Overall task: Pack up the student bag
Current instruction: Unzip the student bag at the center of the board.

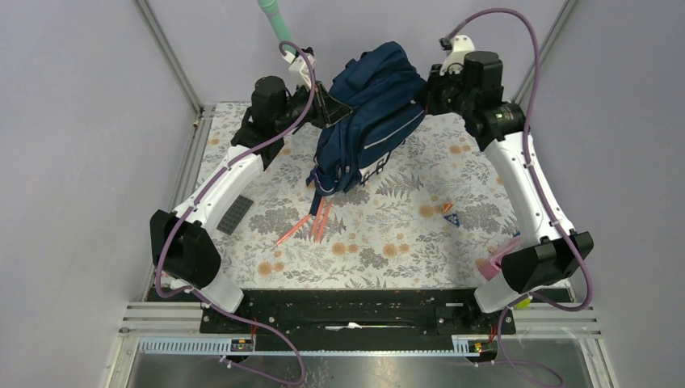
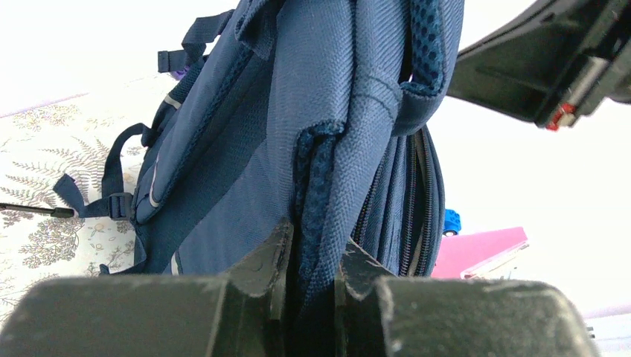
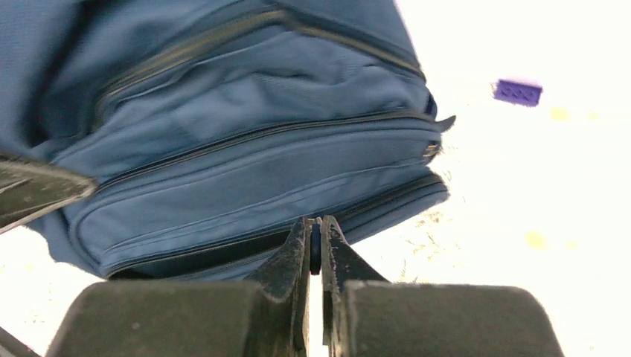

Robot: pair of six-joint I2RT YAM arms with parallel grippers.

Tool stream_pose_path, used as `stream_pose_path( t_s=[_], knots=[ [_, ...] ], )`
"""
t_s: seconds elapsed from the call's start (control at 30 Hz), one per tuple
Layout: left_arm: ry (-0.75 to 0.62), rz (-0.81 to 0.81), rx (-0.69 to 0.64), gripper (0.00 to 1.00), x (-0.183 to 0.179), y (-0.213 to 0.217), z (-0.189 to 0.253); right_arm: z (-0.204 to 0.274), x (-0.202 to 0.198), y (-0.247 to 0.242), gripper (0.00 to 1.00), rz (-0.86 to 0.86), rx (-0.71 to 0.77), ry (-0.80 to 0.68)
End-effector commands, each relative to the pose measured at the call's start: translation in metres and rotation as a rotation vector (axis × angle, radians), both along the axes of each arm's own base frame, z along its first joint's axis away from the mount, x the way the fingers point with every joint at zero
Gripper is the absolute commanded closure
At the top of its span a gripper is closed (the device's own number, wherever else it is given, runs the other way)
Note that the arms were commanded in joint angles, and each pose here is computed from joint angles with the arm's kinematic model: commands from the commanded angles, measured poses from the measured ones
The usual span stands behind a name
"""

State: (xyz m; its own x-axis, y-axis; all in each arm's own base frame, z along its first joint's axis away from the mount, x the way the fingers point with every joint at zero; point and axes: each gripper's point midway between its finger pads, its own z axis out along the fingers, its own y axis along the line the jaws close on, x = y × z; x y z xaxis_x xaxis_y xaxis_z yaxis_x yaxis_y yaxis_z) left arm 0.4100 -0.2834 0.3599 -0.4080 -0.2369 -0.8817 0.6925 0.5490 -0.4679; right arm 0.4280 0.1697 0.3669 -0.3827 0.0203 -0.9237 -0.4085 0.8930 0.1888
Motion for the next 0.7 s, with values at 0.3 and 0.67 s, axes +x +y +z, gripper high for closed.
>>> stream_pose_path(
  t_s=[0.3, 0.67],
  knots=[
    [-0.217, -0.009, -0.098, 1.0, -0.003, 0.005, 0.071, -0.041, 0.04, -0.092, 1.0, -0.243, 0.183, 0.212],
    [-0.2, -0.025, -0.121, 1.0, -0.005, 0.003, 0.071, -0.11, 0.065, -0.095, 1.0, -0.21, 0.329, 0.373]
  ],
)
